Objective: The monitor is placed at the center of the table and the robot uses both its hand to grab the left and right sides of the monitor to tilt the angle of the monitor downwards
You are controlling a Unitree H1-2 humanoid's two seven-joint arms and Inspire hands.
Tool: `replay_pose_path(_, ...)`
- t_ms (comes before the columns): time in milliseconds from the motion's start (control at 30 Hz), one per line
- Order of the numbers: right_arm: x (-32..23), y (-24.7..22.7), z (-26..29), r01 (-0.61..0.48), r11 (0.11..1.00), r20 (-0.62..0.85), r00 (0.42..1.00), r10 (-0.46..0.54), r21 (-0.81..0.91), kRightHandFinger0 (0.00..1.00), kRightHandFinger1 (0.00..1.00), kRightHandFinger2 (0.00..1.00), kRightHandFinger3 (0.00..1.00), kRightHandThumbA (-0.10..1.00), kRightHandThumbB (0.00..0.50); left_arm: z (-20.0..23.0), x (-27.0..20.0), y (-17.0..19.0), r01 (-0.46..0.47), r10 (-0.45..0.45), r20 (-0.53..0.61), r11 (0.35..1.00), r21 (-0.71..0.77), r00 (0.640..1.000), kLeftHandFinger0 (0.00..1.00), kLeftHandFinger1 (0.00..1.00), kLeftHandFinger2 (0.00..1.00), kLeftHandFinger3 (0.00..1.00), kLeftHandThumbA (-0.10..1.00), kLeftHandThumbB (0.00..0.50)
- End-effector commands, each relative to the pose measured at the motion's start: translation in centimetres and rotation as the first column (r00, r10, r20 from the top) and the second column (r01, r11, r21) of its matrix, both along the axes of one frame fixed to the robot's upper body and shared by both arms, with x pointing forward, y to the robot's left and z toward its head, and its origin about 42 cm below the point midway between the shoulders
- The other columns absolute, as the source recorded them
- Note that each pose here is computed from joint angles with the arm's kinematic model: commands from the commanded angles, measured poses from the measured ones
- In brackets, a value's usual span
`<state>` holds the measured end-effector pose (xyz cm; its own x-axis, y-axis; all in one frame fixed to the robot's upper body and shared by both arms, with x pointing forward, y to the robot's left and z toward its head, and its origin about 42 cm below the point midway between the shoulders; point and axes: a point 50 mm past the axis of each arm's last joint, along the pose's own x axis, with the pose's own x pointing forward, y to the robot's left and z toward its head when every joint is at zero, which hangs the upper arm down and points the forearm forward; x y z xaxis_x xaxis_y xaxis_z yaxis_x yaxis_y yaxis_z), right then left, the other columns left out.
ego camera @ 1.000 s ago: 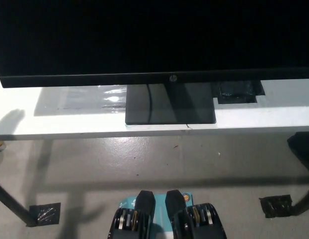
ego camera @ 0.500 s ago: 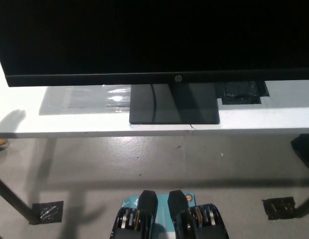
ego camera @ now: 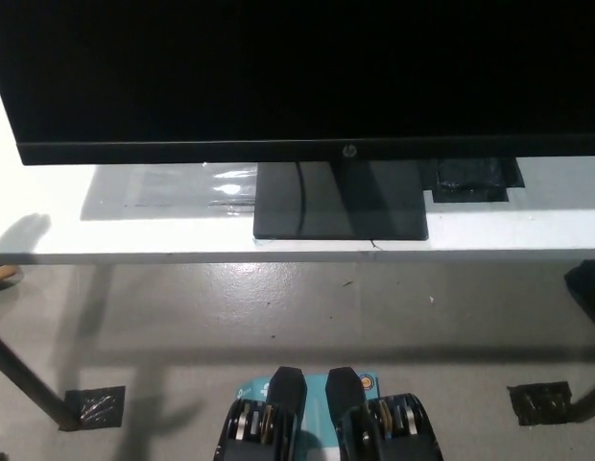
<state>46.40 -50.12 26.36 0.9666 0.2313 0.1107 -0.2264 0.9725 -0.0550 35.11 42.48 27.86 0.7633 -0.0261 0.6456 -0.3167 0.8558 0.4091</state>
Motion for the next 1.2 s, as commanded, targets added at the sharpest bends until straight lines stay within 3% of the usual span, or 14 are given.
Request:
replay_pose_path(0, 0.8, -0.1, 3.7, -0.026, 1.0, 0.097, 0.995, 0.027, -0.013, 1.0, 1.0, 1.0, 1.0, 0.77, 0.463, 2.0, -0.1, 0.7, -0.006, 0.003, 0.04, 0.997, 0.072, 0.999, 1.0, 1.0, 1.0, 1.0, 0.97, 0.408)
replay_pose_path(100, 1.1, 0.4, 4.1, -0.029, 0.997, 0.113, 0.993, 0.036, -0.065, 1.0, 1.0, 1.0, 1.0, 0.8, 0.44, 2.1, 0.0, 0.6, 0.006, -0.008, 0.031, 0.998, 0.062, 0.999, 1.0, 1.0, 1.0, 1.0, 0.96, 0.415)
replay_pose_path(167, 1.4, 0.9, 4.4, -0.043, 0.997, 0.116, 0.992, 0.051, -0.071, 1.0, 1.0, 1.0, 1.0, 0.82, 0.482, 2.1, -0.1, 0.6, 0.001, -0.003, 0.029, 0.998, 0.064, 1.0, 1.0, 1.0, 1.0, 1.0, 0.96, 0.42)
replay_pose_path(233, 1.7, 1.4, 4.9, -0.048, 0.994, 0.127, 0.99, 0.06, -0.097, 1.0, 1.0, 1.0, 1.0, 0.85, 0.469, 2.2, -0.1, 0.6, -0.001, -0.001, 0.031, 0.997, 0.072, 1.0, 1.0, 1.0, 1.0, 1.0, 0.97, 0.417)
replay_pose_path(400, 2.4, 2.2, 5.8, -0.089, 0.987, 0.113, 0.988, 0.105, -0.137, 1.0, 1.0, 1.0, 1.0, 0.87, 0.5, 2.2, -0.1, 0.6, 0.01, -0.011, 0.017, 0.998, 0.064, 1.0, 1.0, 1.0, 1.0, 1.0, 0.97, 0.428)
replay_pose_path(633, 3.5, 3.8, 7.3, -0.161, 0.973, 0.079, 0.981, 0.176, -0.163, 1.0, 1.0, 1.0, 1.0, 0.84, 0.5, 2.0, -0.1, 0.7, 0.016, -0.016, 0.01, 0.999, 0.052, 1.0, 1.0, 1.0, 1.0, 1.0, 0.95, 0.445)
replay_pose_path(933, 5.3, 6.1, 8.8, -0.192, 0.956, 0.049, 0.977, 0.207, -0.221, 1.0, 1.0, 1.0, 1.0, 0.78, 0.5, 1.9, 0.1, 0.5, 0.016, -0.016, 0.005, 0.997, 0.076, 1.0, 1.0, 1.0, 1.0, 1.0, 0.96, 0.418)
replay_pose_path(1100, 6.3, 6.8, 8.9, -0.2, 0.954, 0.018, 0.978, 0.209, -0.225, 1.0, 1.0, 1.0, 1.0, 0.73, 0.5, 2.3, 0.6, 0.3, 0.025, -0.024, -0.014, 0.997, 0.079, 1.0, 1.0, 1.0, 1.0, 1.0, 0.97, 0.449)
replay_pose_path(1167, 6.4, 6.9, 8.9, -0.198, 0.951, 0.01, 0.978, 0.206, -0.239, 1.0, 1.0, 1.0, 1.0, 0.73, 0.5, 2.4, 0.9, 0.3, 0.031, -0.029, -0.022, 0.995, 0.091, 0.999, 1.0, 1.0, 1.0, 1.0, 0.97, 0.433)
